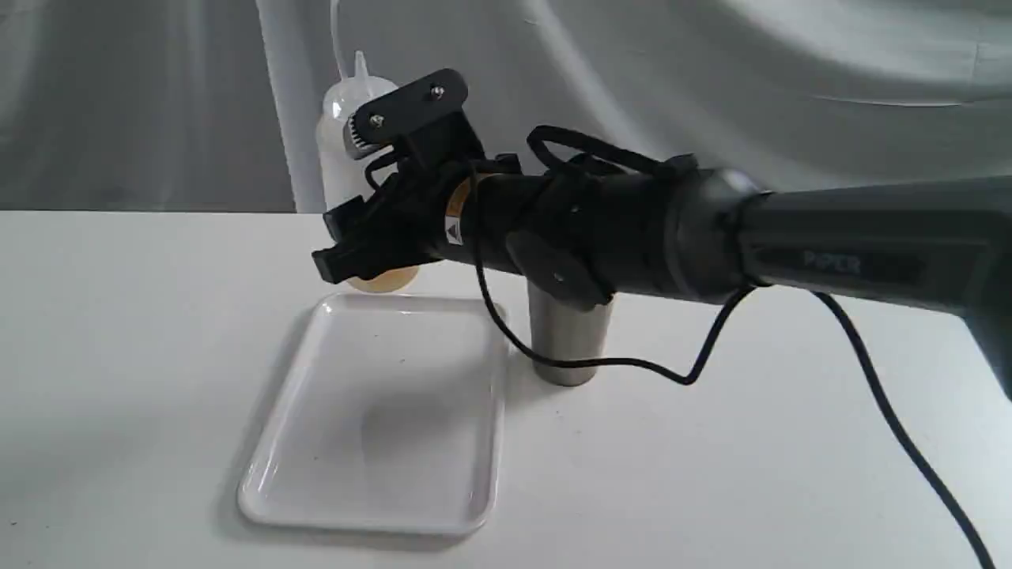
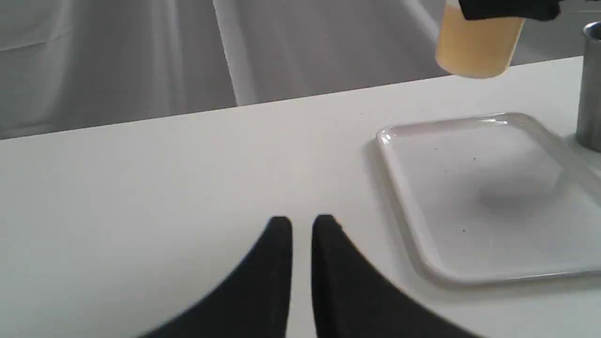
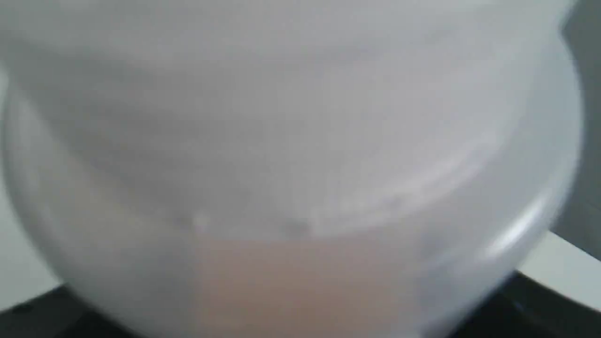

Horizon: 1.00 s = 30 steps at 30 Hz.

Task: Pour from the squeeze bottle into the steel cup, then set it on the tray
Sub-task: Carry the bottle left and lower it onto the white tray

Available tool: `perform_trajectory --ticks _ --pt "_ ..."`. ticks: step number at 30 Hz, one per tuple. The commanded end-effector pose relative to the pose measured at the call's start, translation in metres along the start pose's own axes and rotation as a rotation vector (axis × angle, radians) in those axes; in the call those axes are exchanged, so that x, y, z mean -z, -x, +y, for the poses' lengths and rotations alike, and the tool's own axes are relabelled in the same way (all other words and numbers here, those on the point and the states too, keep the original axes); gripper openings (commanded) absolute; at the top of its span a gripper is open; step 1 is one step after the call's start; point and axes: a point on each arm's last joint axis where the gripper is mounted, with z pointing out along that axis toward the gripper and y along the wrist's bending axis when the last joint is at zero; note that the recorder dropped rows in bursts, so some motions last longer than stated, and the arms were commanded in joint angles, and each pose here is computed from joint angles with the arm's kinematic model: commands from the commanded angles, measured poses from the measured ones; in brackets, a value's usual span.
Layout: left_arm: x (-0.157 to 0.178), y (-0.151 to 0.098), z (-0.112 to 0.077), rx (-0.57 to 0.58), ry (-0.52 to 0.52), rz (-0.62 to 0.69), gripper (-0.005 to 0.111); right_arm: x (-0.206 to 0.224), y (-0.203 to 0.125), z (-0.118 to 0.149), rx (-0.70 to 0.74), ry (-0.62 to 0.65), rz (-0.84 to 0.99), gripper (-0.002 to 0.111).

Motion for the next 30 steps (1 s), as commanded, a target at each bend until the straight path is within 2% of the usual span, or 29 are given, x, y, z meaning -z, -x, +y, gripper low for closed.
perform_trajectory --ticks 1,11,18,30 --pt "0.0 -0.001 0.0 0.001 -0.002 -0.007 0.008 -0.002 0.003 0.009 0.008 0.02 -0.026 0.051" --pt "0.0 -0.001 0.0 0.001 -0.002 -0.007 0.008 -0.014 -0.031 0.023 -0.003 0.015 0.159 0.051" --pt "0.0 -0.001 0.0 0.001 -0.002 -0.007 0.008 -0.013 -0.046 0.028 -0.019 0.024 0.208 0.051" --pt "0.0 -0.001 0.0 0.001 -0.002 -0.007 0.008 -0.012 -0.051 0.028 -0.064 0.017 0.24 0.051"
